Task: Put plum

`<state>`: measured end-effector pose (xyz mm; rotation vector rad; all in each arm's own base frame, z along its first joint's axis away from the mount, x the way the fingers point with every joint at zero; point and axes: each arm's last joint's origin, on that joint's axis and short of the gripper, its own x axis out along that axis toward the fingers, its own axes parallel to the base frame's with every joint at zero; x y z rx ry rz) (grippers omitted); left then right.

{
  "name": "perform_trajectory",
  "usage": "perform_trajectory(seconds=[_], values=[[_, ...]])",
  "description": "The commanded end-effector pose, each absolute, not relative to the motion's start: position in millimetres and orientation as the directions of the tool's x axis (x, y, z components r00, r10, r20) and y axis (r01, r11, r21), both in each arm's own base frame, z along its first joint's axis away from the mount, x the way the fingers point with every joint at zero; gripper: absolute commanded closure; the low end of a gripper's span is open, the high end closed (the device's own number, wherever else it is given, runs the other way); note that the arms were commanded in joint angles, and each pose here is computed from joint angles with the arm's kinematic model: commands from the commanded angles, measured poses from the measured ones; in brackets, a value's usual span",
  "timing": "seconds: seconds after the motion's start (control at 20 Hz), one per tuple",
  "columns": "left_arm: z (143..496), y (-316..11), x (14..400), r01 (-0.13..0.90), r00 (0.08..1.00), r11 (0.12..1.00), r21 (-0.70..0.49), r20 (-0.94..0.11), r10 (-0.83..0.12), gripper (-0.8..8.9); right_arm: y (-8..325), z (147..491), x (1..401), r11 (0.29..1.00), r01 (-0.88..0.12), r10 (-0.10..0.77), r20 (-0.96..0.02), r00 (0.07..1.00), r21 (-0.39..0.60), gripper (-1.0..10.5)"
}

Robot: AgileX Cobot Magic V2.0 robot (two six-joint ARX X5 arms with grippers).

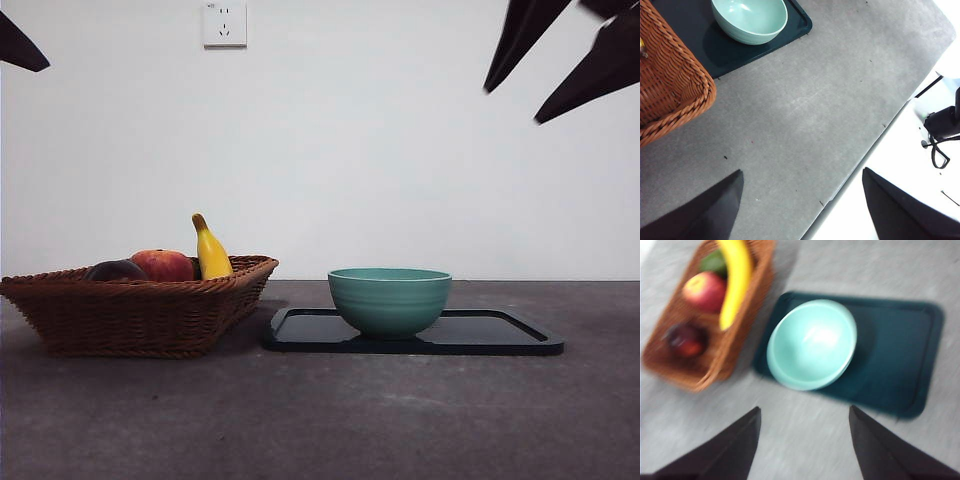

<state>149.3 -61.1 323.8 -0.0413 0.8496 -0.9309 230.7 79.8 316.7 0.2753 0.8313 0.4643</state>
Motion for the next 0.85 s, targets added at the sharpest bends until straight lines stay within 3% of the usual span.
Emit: perform_trajectory(seconds=[0.05,0.2,0.3,0.85], values=[[327.0,-62.2,150.7,0.708,0.309,0.608,-0.359,-0.616,-0.724,4.4,86.0,314.0,260.7,0.876,-0.282,0.481,-0.669,0.566,0.392,6.7],[327.0,-62.2,150.7,0.708,0.309,0.608,-0.359,-0.617,-0.724,4.4,100.6,289.2,313.9,0.889,-0.268,0.458,-0.738,0.496,0.371,6.7],[327.0,-62.2,150.7,0.708,0.309,0.608,-0.359,-0.616,-0.724,4.4,104.3,275.9,327.7,0.896,-0.257,0.442,-0.761,0.474,0.361,6.7],[327.0,-62.2,150.7,0.708,0.309,0.608,-0.359,-0.616,-0.724,4.4,126.1,212.7,359.6,0.906,-0.245,0.418,-0.82,0.391,0.345,6.7]])
